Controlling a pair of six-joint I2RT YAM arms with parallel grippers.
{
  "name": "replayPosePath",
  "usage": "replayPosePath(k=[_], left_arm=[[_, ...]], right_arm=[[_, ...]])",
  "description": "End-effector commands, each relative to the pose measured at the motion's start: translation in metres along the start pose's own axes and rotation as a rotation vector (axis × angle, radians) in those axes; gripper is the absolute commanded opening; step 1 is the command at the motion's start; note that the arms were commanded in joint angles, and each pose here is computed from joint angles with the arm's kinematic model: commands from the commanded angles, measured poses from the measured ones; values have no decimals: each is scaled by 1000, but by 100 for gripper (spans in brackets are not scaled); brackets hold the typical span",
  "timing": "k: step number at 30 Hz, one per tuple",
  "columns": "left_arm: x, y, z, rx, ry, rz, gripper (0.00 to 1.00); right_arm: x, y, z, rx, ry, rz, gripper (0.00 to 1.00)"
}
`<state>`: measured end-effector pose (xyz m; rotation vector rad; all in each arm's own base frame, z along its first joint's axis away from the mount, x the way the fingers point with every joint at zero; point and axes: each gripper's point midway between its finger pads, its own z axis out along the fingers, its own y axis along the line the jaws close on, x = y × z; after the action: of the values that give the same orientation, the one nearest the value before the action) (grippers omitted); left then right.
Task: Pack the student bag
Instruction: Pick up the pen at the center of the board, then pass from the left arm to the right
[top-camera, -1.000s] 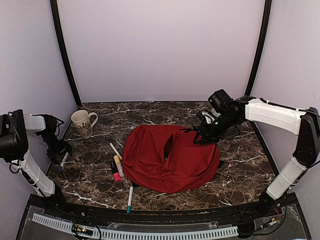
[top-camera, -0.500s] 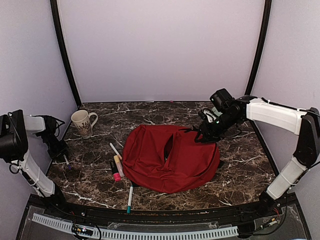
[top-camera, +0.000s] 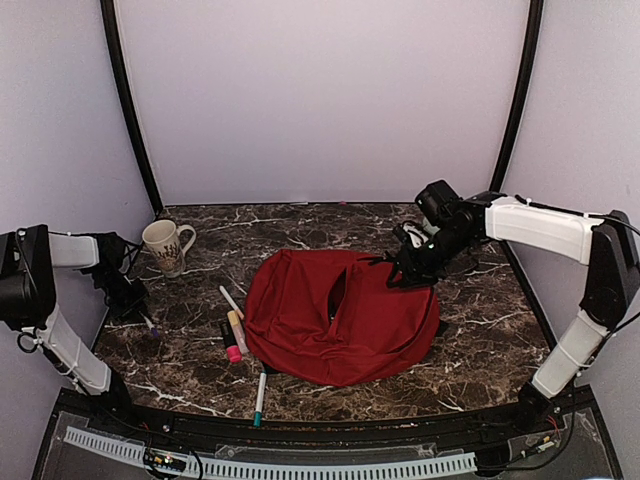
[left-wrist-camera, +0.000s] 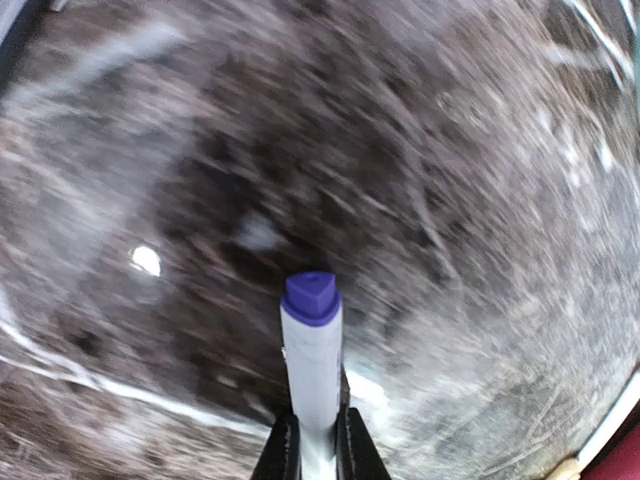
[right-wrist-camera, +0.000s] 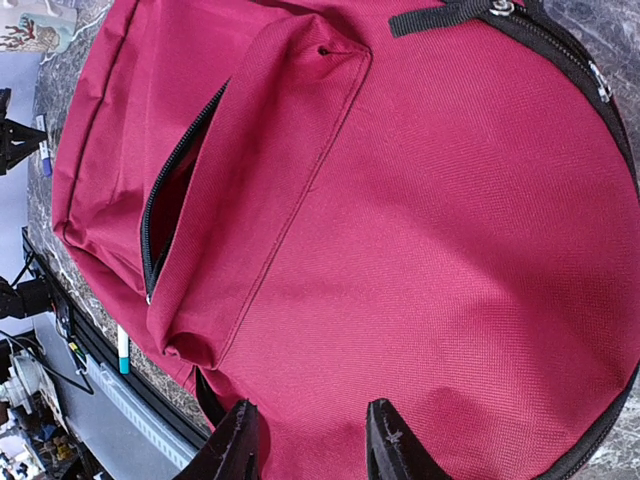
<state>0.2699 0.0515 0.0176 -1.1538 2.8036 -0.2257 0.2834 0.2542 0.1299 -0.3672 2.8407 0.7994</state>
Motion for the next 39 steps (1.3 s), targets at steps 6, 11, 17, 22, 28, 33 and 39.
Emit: replayPosePath(k=[6,11,17,22,28,33,39], left_arm=[[57,-40,-22,108,82,-18,0],[74,-67,-50,189,41,-20,0],[103,-108,-75,268,34,-4,0],[122,-146,-100,338,29,15,0],[139,-210,-137,527,12,25,0],[155,-256,-160,642,10,37,0],[166,-324,-187,822,11,73,0]], right_arm=[[-25,9,-19,16,-86,-47,41],[-34,9,-23,27,-138,-71,44],[-40,18,-42,5,-235,-123,46],[-49,29,-57,-20,-346,-181,47],[-59,57,-81,-105,-443,-251,47],[-67,79,-96,-182,-493,-249,48],[-66,101,-96,-327,-476,-223,48]])
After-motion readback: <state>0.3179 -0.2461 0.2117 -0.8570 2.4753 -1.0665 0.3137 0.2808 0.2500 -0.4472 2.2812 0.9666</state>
